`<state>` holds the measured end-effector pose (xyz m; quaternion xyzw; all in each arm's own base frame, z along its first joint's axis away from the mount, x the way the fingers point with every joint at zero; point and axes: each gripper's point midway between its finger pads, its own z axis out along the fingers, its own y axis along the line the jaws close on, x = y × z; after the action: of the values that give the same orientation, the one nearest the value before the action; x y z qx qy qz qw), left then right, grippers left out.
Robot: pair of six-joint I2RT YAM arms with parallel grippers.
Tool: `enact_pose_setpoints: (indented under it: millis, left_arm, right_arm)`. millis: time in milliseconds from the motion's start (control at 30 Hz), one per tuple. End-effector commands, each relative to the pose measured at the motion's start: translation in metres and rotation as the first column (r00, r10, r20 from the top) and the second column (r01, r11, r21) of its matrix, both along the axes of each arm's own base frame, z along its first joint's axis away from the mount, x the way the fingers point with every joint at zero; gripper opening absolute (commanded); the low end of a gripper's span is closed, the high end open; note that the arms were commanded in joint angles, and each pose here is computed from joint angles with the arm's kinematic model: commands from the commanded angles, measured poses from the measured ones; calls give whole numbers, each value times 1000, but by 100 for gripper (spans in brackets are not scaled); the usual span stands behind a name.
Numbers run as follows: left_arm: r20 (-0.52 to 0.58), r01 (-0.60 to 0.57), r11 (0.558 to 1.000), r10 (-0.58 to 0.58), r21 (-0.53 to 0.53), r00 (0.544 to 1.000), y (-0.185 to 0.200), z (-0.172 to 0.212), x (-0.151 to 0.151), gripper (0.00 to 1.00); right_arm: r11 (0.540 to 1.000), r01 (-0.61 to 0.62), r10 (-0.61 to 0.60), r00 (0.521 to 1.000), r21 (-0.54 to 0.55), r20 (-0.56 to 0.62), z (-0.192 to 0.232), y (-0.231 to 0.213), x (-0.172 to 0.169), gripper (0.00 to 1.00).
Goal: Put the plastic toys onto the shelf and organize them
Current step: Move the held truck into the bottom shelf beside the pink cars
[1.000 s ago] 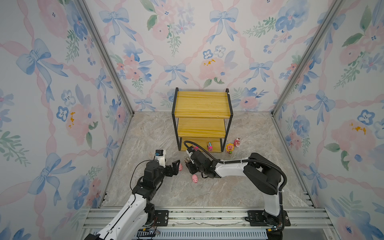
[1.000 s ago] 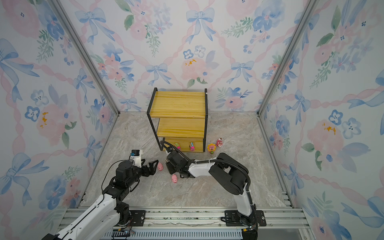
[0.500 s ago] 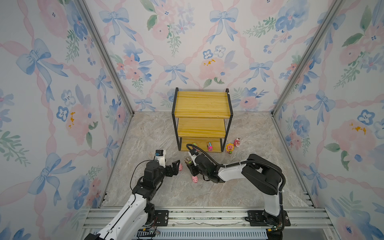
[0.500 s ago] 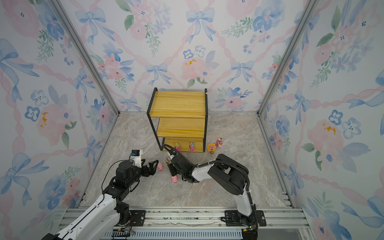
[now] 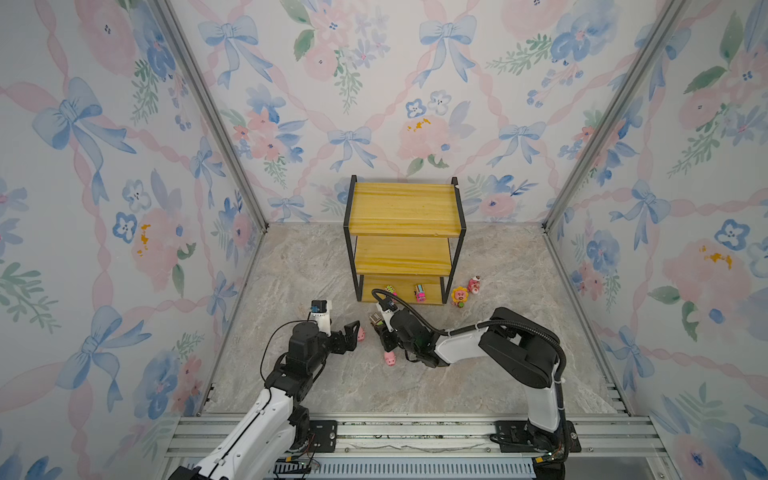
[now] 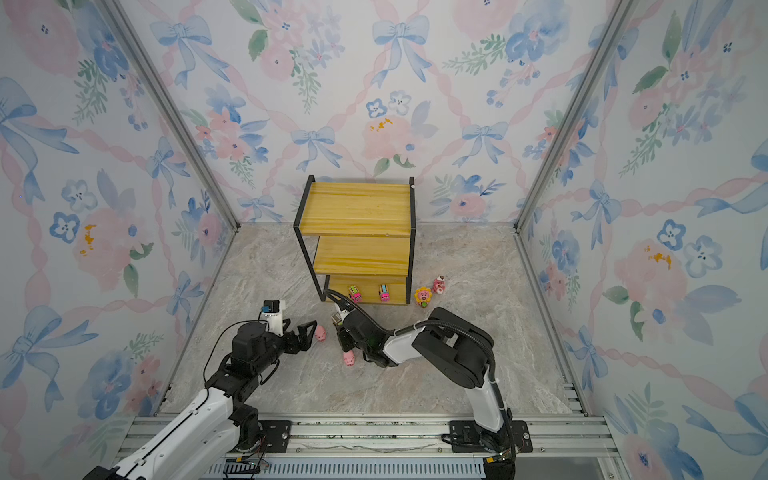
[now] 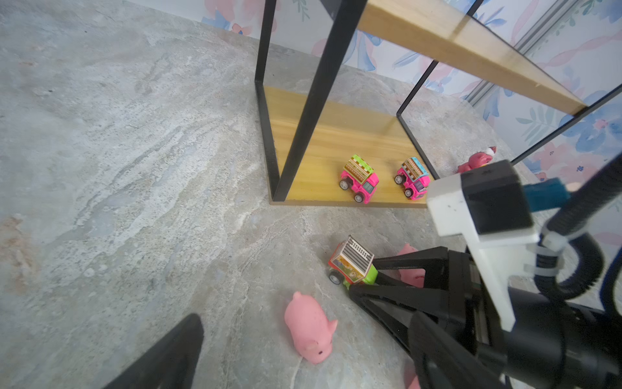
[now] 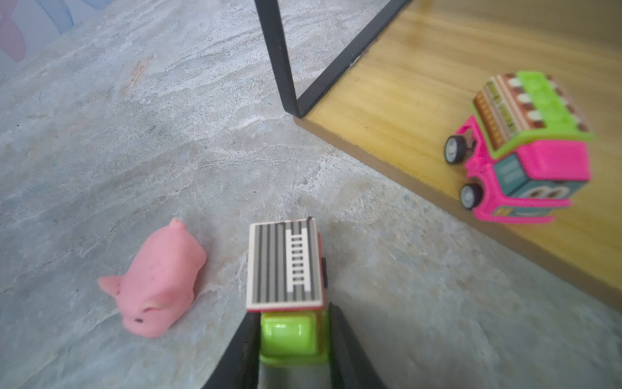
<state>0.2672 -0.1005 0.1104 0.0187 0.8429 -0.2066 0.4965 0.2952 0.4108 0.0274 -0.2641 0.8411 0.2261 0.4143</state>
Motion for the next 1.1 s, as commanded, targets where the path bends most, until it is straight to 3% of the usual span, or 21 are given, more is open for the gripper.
enact_pose_setpoints:
  millis: [0,500,1067]
  left_arm:
    - [3,-3,1000,4,-10,1000,2,-3,-1,96]
    - [10,-6,1000,6,-16,1000,2,-3,-2,96]
    - [9,-4,1000,4,-18,1000,2,-4,-3,96]
  right_arm:
    - [997,-11,8,999,-74,-38,-32,-10,-12,28]
    - [1000,19,-18,996,-12,90,8,2,-7,19]
    - [992,114,-124,973,62,193,58,19,23,17]
